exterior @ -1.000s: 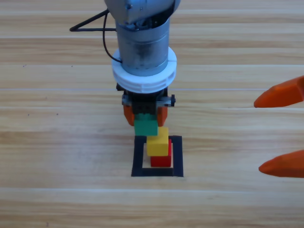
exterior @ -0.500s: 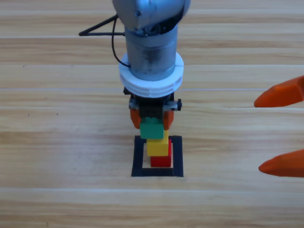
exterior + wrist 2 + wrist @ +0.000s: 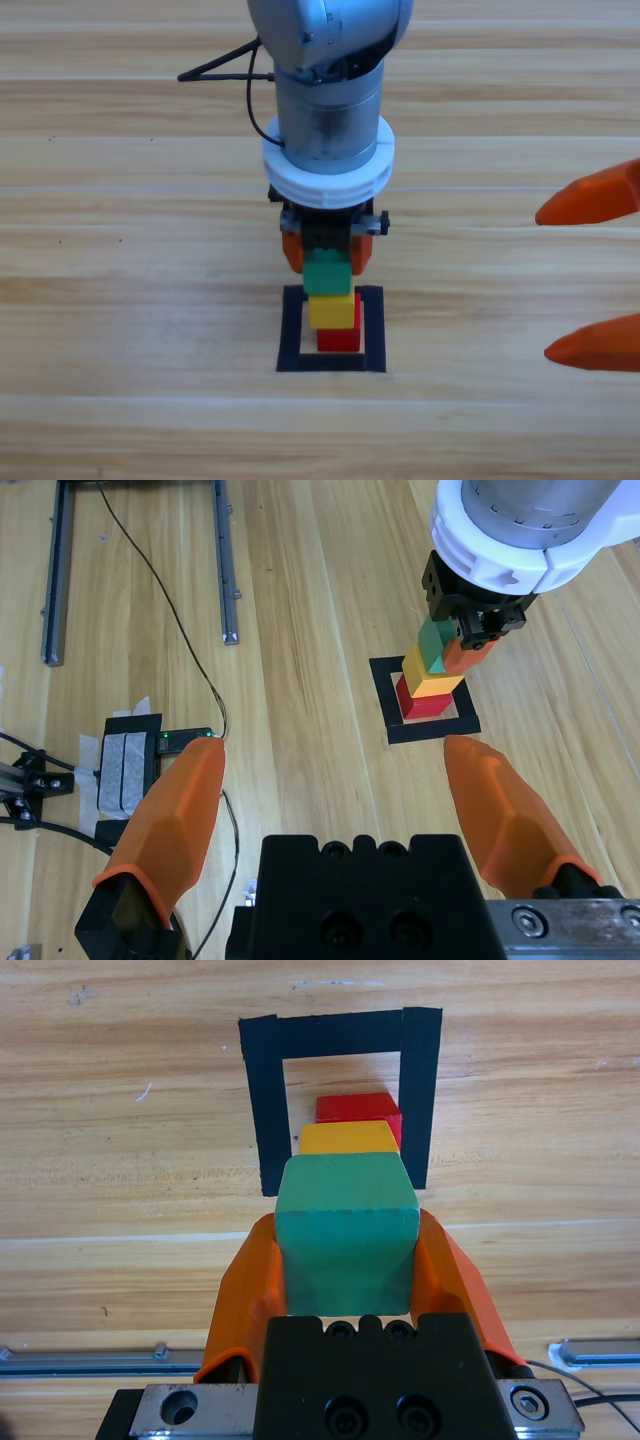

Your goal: Stack the blocks in the rectangular block: red at the bottom, yellow in the middle, green on top

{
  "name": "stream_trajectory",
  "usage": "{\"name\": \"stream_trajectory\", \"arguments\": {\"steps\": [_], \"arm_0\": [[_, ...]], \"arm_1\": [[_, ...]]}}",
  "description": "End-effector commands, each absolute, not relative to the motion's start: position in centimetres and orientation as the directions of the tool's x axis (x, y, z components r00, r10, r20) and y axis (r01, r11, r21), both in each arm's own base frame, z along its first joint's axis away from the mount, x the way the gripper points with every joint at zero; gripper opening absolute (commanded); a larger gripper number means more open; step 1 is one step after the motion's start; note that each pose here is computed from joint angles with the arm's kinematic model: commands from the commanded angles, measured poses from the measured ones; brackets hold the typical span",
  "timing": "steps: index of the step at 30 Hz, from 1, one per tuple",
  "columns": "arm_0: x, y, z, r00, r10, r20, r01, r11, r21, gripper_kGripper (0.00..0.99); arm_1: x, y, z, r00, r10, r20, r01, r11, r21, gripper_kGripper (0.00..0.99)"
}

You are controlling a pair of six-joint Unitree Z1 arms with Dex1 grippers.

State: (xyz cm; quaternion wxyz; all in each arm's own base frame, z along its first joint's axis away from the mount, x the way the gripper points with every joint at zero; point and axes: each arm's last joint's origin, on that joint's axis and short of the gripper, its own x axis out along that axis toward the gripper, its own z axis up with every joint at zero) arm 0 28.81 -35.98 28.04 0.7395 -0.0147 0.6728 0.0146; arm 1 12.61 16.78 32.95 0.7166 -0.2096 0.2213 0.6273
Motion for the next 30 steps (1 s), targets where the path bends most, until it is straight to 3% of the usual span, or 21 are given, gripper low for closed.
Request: {"name": "stream_trajectory", "arguments": {"steps": [1,30], "arm_0": [[28.4,-37.3,26.0,0.060,0.030,-0.998,-0.024,0.999,0.028,0.011],[28.8,-38.0,24.8,0.051,0.040,-0.998,-0.021,0.999,0.039,0.011]], "arm_1": [[12.6,16.7,32.0,0.116,0.785,-0.608,-0.991,0.135,-0.015,0.969],[12.6,16.7,31.9,0.117,0.784,-0.610,-0.991,0.136,-0.015,0.969]]}}
